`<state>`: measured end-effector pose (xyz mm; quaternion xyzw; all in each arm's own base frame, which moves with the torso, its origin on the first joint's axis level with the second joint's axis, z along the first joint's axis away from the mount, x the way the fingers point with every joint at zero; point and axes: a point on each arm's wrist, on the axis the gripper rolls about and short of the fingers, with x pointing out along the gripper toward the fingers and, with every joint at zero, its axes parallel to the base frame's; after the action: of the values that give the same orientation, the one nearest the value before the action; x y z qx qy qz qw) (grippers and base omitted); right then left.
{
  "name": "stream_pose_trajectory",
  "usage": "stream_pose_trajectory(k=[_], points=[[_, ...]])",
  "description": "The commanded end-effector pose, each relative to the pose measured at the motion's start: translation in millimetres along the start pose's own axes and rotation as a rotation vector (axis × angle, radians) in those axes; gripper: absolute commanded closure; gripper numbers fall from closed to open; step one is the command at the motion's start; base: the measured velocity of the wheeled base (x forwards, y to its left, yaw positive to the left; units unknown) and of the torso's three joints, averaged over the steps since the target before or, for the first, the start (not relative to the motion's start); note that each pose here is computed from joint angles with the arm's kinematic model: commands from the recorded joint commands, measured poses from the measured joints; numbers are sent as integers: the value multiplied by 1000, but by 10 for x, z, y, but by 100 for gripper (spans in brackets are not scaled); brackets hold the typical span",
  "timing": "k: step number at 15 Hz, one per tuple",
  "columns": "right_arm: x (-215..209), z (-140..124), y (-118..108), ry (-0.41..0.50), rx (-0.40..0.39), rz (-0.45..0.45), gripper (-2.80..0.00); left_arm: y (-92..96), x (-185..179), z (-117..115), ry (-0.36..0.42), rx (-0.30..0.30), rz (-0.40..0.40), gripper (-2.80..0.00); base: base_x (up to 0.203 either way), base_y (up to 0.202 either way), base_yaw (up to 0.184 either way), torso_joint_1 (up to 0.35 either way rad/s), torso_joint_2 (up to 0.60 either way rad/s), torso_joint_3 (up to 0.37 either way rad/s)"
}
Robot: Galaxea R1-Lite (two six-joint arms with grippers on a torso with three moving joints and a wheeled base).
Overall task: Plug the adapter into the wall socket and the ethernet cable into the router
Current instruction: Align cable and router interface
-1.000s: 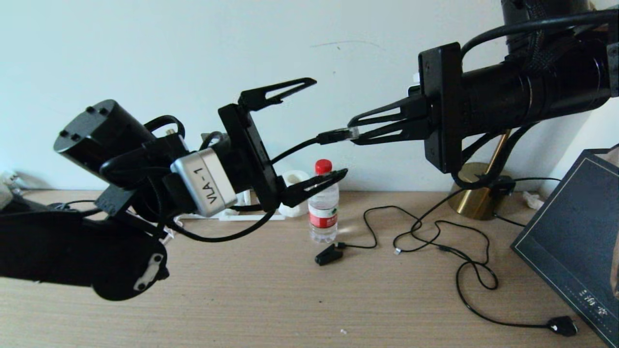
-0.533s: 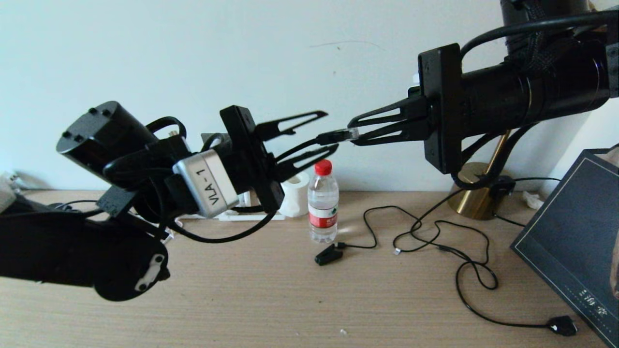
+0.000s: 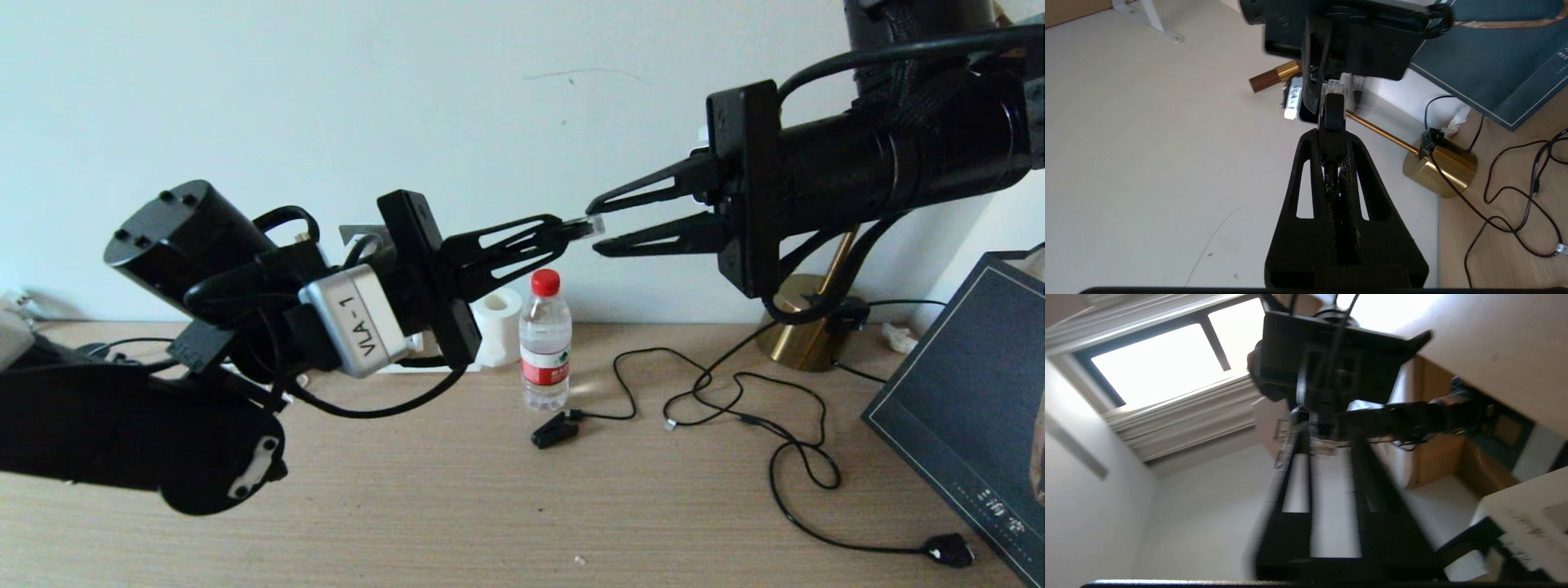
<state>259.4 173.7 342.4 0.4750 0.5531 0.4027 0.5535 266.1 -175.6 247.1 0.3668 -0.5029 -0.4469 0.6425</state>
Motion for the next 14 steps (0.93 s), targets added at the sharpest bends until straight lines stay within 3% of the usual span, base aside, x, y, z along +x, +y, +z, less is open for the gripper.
stream_pose_trajectory(k=[1, 2, 4, 7, 11, 14], points=[[-20, -17, -3, -53, -4, -15, -280, -25, -27, 22, 5, -11, -10, 0, 0, 0, 0, 0, 0, 0], [-27, -21, 1, -70, -7, -18, -280, -93, -65, 33, 23, -55, -32, 0, 0, 0, 0, 0, 0, 0], [-144, -77, 39, -98, -20, -7, -280, -210, -187, 72, 71, -211, -58, 0, 0, 0, 0, 0, 0, 0], [-566, -270, 158, -218, -70, 34, -280, -135, -365, 176, 174, -479, 27, 0, 0, 0, 0, 0, 0, 0], [-1047, -888, 163, -497, -284, -3, -280, -311, -602, 363, 298, -884, 121, 0, 0, 0, 0, 0, 0, 0], [-1230, -1213, -87, -730, -421, -157, -280, -411, -740, 561, 325, -1191, 150, 0, 0, 0, 0, 0, 0, 0]])
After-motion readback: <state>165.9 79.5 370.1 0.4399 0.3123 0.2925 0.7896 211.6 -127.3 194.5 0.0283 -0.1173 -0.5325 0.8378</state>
